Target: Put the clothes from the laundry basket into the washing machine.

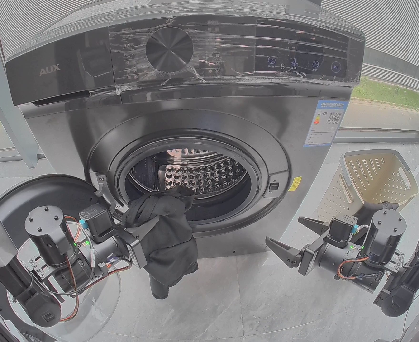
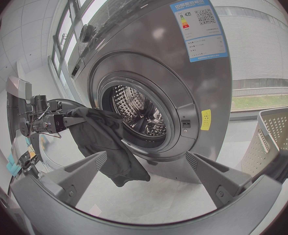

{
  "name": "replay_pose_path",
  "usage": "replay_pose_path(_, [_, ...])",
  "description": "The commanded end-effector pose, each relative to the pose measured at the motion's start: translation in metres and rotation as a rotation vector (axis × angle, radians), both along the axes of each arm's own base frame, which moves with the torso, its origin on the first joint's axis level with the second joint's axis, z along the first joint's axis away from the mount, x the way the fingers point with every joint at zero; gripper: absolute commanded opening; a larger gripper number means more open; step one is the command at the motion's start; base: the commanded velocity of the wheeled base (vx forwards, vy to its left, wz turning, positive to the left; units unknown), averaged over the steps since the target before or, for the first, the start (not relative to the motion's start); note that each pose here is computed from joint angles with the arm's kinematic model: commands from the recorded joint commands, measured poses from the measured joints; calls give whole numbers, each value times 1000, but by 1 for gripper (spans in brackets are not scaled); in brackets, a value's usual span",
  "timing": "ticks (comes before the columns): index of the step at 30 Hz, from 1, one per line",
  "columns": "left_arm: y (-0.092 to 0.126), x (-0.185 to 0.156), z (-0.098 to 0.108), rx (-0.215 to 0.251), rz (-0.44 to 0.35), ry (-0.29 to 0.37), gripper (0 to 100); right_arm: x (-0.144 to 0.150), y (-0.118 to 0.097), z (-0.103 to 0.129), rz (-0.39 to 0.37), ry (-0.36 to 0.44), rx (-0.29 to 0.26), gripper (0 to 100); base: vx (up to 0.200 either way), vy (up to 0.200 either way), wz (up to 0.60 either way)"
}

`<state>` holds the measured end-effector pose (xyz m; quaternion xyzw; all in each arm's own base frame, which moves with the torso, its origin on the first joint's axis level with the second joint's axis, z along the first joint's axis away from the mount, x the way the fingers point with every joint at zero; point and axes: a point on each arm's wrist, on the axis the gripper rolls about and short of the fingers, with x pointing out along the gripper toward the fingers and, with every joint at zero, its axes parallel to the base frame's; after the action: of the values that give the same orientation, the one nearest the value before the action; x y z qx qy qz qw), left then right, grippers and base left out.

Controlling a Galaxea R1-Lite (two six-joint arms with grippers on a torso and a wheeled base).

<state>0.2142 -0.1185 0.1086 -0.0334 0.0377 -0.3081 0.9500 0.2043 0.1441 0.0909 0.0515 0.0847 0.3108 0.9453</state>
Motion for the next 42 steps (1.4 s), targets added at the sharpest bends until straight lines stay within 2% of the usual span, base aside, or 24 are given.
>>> replay_pose_path(1, [-1, 1, -3, 7, -1, 10, 0, 0, 1, -1, 2, 1, -1, 100, 0, 0, 0])
replay_pose_path(6, [-2, -1, -5, 11, -8, 17, 0, 0, 0, -1, 2, 3, -2, 100, 0, 0, 0])
replay_pose_path(10, [-10, -7, -2, 7, -48, 7, 0, -1, 1, 0, 7, 1, -2, 100, 0, 0, 0])
replay_pose_path(15, [-27, 7, 2, -26, -67, -21, 0, -8, 4, -2, 35, 11, -9, 100, 0, 0, 0])
replay_pose_path(18, [-35, 24, -10, -4, -57, -11, 0, -15, 3, -6, 51, 30, -31, 100, 0, 0, 0])
replay_pose_path(25, [-47, 39, -29, 19, -57, 23, 0, -22, 10, -7, 93, 31, -35, 100, 0, 0, 0])
replay_pose_path(28, [-54, 50, -34, 16, -35, 18, 0, -22, 10, -7, 92, 31, -37, 100, 0, 0, 0])
replay_pose_path(33, [-73, 83, -59, 12, 5, 17, 0, -22, 10, -5, 95, 25, -32, 100, 0, 0, 0])
replay_pose_path(42, [-93, 122, -75, -21, 40, -25, 0, -25, 12, -4, 107, 21, -30, 100, 0, 0, 0])
